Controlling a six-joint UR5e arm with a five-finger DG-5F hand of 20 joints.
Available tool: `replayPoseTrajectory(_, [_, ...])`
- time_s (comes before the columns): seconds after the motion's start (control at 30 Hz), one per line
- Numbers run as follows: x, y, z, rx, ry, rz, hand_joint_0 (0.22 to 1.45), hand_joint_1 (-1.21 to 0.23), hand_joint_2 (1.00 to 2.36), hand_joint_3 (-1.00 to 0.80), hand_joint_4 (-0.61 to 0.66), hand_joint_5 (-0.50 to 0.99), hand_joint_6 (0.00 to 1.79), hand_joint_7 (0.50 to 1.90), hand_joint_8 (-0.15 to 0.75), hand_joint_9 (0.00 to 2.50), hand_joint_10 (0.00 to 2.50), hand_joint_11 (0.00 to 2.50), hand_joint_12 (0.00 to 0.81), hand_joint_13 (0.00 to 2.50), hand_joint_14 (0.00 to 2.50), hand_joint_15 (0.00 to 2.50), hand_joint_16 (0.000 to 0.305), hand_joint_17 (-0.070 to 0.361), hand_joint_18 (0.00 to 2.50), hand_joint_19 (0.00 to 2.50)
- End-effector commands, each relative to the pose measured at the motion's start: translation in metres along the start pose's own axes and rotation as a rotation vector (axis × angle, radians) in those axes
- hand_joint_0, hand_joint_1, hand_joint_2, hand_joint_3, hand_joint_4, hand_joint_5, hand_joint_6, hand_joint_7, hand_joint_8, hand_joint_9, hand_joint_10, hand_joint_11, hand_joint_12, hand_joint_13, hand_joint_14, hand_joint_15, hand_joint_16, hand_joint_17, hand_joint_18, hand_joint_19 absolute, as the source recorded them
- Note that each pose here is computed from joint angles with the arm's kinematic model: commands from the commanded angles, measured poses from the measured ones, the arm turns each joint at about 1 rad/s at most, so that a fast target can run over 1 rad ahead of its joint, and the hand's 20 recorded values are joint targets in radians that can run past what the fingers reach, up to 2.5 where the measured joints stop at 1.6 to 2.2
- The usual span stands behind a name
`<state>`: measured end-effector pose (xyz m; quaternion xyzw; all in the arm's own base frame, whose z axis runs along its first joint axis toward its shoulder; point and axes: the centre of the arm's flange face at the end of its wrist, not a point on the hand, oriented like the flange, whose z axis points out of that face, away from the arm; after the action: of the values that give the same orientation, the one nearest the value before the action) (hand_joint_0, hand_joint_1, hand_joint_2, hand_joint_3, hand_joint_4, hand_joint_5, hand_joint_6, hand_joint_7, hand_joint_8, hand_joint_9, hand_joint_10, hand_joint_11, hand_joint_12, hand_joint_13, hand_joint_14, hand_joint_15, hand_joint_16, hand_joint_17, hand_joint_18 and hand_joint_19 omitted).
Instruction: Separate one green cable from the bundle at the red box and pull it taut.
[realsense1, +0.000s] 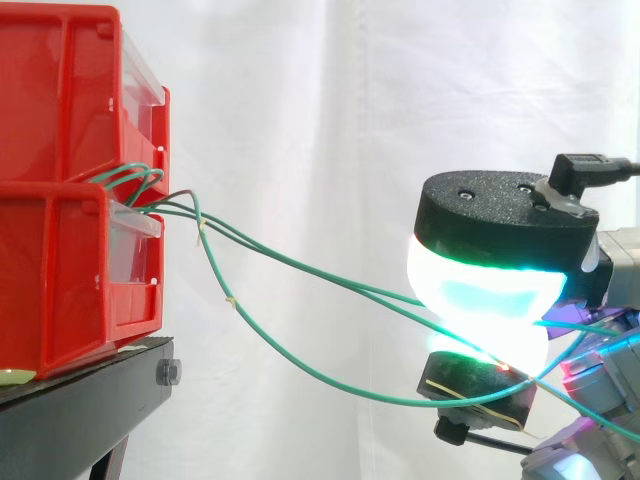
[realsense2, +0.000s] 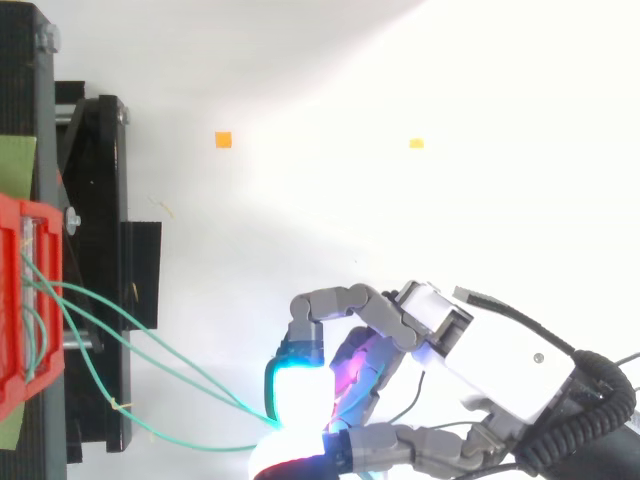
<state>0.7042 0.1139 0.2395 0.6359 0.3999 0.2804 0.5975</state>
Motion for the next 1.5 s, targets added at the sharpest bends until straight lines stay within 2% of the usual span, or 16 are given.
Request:
replayPoseTrajectory(0.0, [0.002, 0.0, -0.003, -0.001, -0.003, 0.001, 0.7, -0.79, 1.01, -0.37, 0.09, -0.05, 0.91, 1.46, 0.337, 1.67, 0.03, 1.27, 0.338, 1.25, 0.03, 0.91, 0.043, 0.097, 0.95, 0.82])
replayPoseTrajectory(0.23, [0.001, -0.001, -0.006, 0.014, -0.005, -0.002, 0.7, -0.79, 1.01, -0.36, 0.1, -0.05, 0.91, 1.45, 0.332, 1.67, 0.03, 1.27, 0.335, 1.26, 0.02, 0.92, 0.043, 0.096, 0.94, 0.83])
replayPoseTrajectory(0.33, [-0.001, -0.003, -0.011, 0.033, -0.007, -0.005, 0.7, -0.79, 1.01, -0.36, 0.1, -0.05, 0.91, 1.45, 0.333, 1.68, 0.03, 1.27, 0.328, 1.26, 0.03, 0.92, 0.043, 0.096, 0.94, 0.84])
replayPoseTrajectory(0.43, [-0.01, -0.023, -0.017, 0.075, -0.008, -0.027, 0.7, -0.79, 1.01, -0.36, 0.1, -0.05, 0.91, 1.45, 0.333, 1.67, 0.03, 1.27, 0.33, 1.26, 0.03, 0.92, 0.043, 0.096, 0.94, 0.83])
replayPoseTrajectory(0.47, [-0.01, -0.023, -0.017, 0.075, -0.008, -0.027, 0.7, -0.79, 1.01, -0.36, 0.09, -0.05, 0.91, 1.45, 0.335, 1.67, 0.03, 1.27, 0.332, 1.26, 0.03, 0.92, 0.043, 0.096, 0.94, 0.84])
replayPoseTrajectory(0.5, [-0.012, -0.032, -0.022, 0.085, -0.006, -0.022, 0.7, -0.79, 1.01, -0.36, 0.1, -0.05, 0.91, 1.45, 0.327, 1.67, 0.03, 1.27, 0.332, 1.26, 0.03, 0.92, 0.043, 0.096, 0.94, 0.83])
replayPoseTrajectory(0.57, [-0.013, -0.04, -0.025, 0.094, -0.005, -0.01, 0.7, -0.79, 1.01, -0.36, 0.1, -0.05, 0.91, 1.45, 0.333, 1.67, 0.03, 1.26, 0.328, 1.26, 0.03, 0.92, 0.043, 0.096, 0.93, 0.83])
replayPoseTrajectory(0.73, [-0.017, -0.041, -0.025, 0.108, -0.012, 0.027, 0.7, -0.79, 1.01, -0.36, 0.1, -0.05, 0.91, 1.44, 0.336, 1.67, 0.03, 1.26, 0.328, 1.26, 0.03, 0.92, 0.043, 0.097, 0.93, 0.84])
replayPoseTrajectory(0.77, [-0.022, -0.042, -0.028, 0.133, -0.015, 0.024, 0.7, -0.79, 1.01, -0.36, 0.1, -0.05, 0.91, 1.44, 0.327, 1.67, 0.03, 1.25, 0.329, 1.26, 0.03, 0.92, 0.043, 0.096, 0.93, 0.84])
replayPoseTrajectory(0.87, [-0.031, -0.039, -0.032, 0.166, -0.031, 0.017, 0.7, -0.79, 1.01, -0.37, 0.1, -0.05, 0.91, 1.44, 0.329, 1.66, 0.03, 1.25, 0.325, 1.26, 0.03, 0.92, 0.042, 0.096, 0.92, 0.84])
replayPoseTrajectory(0.9, [-0.033, -0.036, -0.035, 0.171, -0.034, 0.02, 0.7, -0.79, 1.01, -0.36, 0.1, -0.05, 0.91, 1.44, 0.33, 1.66, 0.03, 1.25, 0.325, 1.26, 0.03, 0.92, 0.043, 0.096, 0.92, 0.83])
replayPoseTrajectory(1.1, [-0.039, -0.035, -0.04, 0.198, -0.047, 0.017, 0.7, -0.79, 1.01, -0.37, 0.1, -0.05, 0.91, 1.43, 0.329, 1.66, 0.03, 1.25, 0.329, 1.26, 0.03, 0.92, 0.043, 0.096, 0.92, 0.83])
replayPoseTrajectory(1.17, [-0.046, -0.045, -0.045, 0.211, -0.061, 0.013, 0.7, -0.79, 1.01, -0.37, 0.1, -0.05, 0.91, 1.44, 0.33, 1.66, 0.03, 1.24, 0.329, 1.26, 0.03, 0.92, 0.043, 0.096, 0.92, 0.83])
replayPoseTrajectory(1.27, [-0.05, -0.052, -0.052, 0.21, -0.066, 0.008, 0.7, -0.79, 1.01, -0.37, 0.1, -0.05, 0.91, 1.44, 0.329, 1.66, 0.03, 1.24, 0.324, 1.26, 0.02, 0.92, 0.043, 0.096, 0.91, 0.83])
replayPoseTrajectory(1.37, [-0.048, -0.049, -0.056, 0.2, -0.069, 0.012, 0.7, -0.8, 1.01, -0.37, 0.1, -0.05, 0.91, 1.43, 0.331, 1.66, 0.03, 1.25, 0.328, 1.26, 0.03, 0.92, 0.043, 0.096, 0.91, 0.83])
replayPoseTrajectory(1.47, [-0.052, -0.041, -0.059, 0.203, -0.079, 0.007, 0.7, -0.8, 1.01, -0.37, 0.1, -0.05, 0.91, 1.43, 0.332, 1.66, 0.03, 1.23, 0.327, 1.26, 0.03, 0.92, 0.043, 0.096, 0.91, 0.82])
